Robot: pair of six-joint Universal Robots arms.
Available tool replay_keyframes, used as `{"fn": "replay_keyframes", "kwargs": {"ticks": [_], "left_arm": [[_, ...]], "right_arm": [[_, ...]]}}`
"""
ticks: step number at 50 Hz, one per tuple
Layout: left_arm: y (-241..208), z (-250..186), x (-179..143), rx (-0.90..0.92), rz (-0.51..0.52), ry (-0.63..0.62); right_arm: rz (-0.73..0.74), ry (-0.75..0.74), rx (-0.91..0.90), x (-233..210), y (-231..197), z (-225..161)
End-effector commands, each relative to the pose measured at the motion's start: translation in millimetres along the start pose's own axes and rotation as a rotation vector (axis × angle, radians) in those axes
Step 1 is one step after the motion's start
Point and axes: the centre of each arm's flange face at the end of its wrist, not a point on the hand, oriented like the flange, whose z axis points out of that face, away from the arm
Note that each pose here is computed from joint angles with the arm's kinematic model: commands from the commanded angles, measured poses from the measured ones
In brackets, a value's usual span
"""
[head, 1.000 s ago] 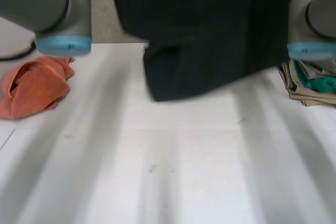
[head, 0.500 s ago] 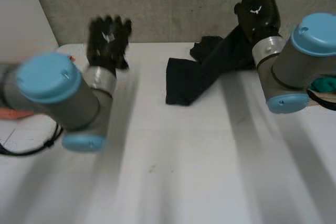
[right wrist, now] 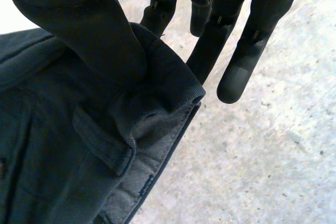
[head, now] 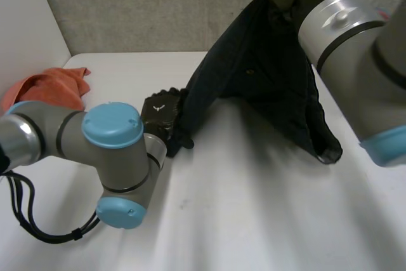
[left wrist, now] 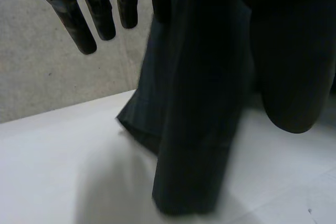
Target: Fold the laundry.
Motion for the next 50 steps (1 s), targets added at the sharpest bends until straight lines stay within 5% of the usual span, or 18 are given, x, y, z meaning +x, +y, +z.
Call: {"fn": "replay_keyframes", "kwargs": {"ticks": [1,6,14,23,30,37,50], "left_arm": [[23,4,0,-0.09,0.01,-0.004],[12,-4,-7,-0.094,0.018,-0.063],[-78,-41,-52,0.073,0.077,-0.221],[-175,-129,-43,0.324,0.286,-0.117],[-253,-194,-48,0.564,0.35,-0.17],[-243,-189,-47,0.437,0.369,-0.131],[-138,-44,-56,0.019,0.435,-0.094]], "right_arm": [[0.007,0.078,0.037,20,-32,-23],[-0.026,0.072,0.003,18,-23,-26],[-0.103,0.048,-0.087,12,2,-27],[-0.116,0.048,-0.179,22,20,-32],[-0.118,0.079,-0.143,46,-15,-60],[-0.131,0.05,-0.227,51,-7,-67],[-0.047,-0.097,-0.453,7,92,-17]]}}
